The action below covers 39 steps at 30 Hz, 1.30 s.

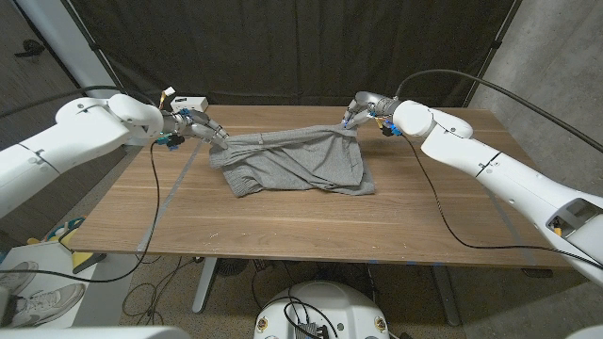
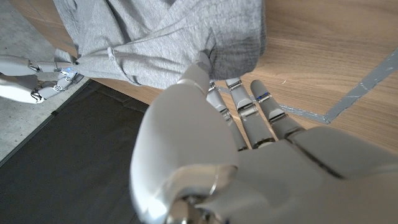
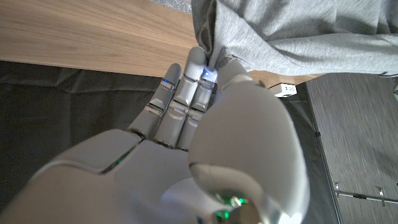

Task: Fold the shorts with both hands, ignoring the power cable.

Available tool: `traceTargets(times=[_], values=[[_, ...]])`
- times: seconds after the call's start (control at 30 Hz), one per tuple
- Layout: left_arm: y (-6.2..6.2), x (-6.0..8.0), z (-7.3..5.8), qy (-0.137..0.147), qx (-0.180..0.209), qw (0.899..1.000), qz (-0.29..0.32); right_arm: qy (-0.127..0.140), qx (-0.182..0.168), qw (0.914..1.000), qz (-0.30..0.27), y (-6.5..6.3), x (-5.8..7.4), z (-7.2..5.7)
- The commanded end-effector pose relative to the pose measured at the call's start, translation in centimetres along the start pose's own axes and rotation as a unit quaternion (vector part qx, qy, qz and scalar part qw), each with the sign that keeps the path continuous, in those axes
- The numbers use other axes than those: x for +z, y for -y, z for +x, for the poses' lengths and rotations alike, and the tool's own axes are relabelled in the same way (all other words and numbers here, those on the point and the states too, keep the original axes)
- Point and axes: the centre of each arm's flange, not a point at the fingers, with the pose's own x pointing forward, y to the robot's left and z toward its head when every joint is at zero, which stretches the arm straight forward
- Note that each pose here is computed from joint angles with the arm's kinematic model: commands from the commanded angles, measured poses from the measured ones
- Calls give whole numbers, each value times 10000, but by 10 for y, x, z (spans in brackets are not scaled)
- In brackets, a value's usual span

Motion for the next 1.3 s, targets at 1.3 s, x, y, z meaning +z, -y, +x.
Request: traceTargets(times=[1.3], values=[[15, -14, 16, 199, 971, 9908, -917, -376, -64, 9978, -547, -17, -2, 1]])
